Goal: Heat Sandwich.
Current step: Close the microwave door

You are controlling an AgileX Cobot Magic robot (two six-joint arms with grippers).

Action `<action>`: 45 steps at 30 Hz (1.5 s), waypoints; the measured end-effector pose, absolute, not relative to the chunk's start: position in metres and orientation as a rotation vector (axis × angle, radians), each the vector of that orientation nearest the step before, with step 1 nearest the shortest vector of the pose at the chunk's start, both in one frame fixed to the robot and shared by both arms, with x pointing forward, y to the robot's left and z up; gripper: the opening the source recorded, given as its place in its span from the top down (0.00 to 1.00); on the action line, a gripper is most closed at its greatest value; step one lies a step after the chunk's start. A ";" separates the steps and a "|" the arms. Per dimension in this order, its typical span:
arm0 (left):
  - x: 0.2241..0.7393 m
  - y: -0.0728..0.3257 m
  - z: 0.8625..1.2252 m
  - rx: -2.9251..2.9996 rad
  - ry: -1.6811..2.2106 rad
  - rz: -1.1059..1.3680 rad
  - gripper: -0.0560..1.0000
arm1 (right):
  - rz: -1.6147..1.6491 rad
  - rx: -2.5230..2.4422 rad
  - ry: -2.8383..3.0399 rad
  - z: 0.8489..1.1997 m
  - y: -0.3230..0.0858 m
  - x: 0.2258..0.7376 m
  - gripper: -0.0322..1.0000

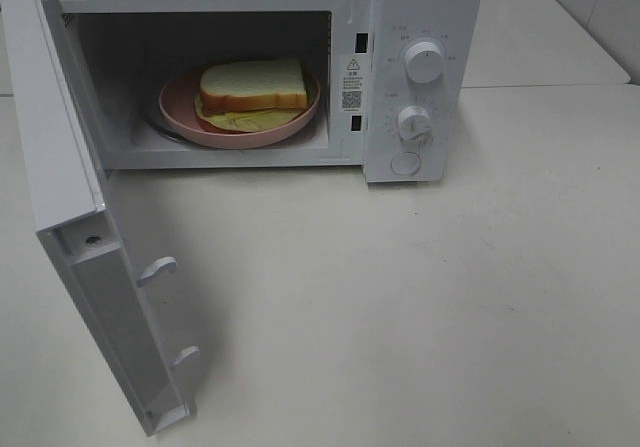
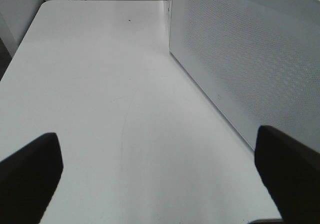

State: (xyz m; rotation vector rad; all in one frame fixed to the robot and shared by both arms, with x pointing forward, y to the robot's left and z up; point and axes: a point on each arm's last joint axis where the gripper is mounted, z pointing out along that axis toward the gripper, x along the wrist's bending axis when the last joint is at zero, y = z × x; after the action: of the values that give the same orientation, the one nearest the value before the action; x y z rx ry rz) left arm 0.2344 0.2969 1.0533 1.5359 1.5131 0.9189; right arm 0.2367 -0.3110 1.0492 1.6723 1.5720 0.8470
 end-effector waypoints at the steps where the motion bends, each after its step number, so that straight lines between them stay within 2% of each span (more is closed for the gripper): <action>1: 0.234 0.297 1.053 1.536 1.513 0.919 0.01 | 0.851 1.670 1.556 1.049 -0.311 0.235 0.24; 45: 0.234 0.297 1.053 1.536 1.513 0.919 0.01 | 0.883 1.592 1.596 1.048 -0.305 0.229 0.24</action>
State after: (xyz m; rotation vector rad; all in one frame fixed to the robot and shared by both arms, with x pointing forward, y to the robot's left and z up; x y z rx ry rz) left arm 0.2344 0.2969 1.0533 1.5359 1.5131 0.9189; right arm 0.2285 -0.3055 1.0485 1.5923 1.5960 0.8828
